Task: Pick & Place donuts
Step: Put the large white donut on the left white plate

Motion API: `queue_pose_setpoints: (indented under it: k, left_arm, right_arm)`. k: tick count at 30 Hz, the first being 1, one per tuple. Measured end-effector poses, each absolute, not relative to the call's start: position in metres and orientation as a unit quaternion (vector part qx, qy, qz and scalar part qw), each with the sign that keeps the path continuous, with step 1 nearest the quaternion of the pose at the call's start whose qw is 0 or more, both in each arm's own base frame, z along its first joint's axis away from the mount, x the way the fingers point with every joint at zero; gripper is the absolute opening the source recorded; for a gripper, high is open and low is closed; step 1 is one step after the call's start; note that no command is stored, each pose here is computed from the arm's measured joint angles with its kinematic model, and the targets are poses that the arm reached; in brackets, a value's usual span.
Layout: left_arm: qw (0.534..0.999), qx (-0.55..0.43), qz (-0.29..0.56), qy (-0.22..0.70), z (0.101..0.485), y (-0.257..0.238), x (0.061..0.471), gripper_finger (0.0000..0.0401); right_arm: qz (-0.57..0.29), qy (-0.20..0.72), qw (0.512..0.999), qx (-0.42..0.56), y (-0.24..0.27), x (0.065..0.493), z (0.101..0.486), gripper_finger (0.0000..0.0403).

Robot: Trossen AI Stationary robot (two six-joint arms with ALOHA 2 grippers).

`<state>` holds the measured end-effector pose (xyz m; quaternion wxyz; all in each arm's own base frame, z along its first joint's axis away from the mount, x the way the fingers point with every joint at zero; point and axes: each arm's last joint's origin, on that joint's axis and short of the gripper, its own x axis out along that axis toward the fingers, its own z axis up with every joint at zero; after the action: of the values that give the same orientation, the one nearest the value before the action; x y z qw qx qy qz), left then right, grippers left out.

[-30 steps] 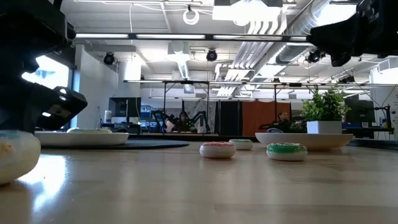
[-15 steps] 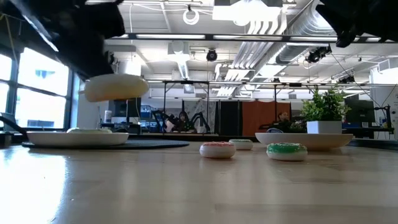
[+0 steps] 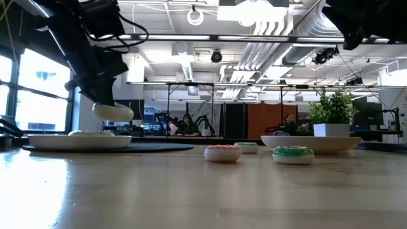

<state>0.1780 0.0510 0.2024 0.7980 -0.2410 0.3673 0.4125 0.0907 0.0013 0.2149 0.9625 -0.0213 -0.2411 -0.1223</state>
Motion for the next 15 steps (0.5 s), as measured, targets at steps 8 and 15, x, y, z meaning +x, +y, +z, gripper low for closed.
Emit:
queue_pose_setpoints:
  k: [8,15]
  left_arm:
    - [0.752,-0.26,0.432,0.424,0.188,0.07,0.173,0.0017]
    - [0.752,-0.234,0.41,0.46,0.179,0.071,0.179,0.0024]
  right_arm:
    - [-0.123,-0.236,0.964,-0.019,0.001,0.091,0.214,0.014]
    - [-0.123,-0.234,0.964,-0.018,0.001,0.091,0.213,0.014]
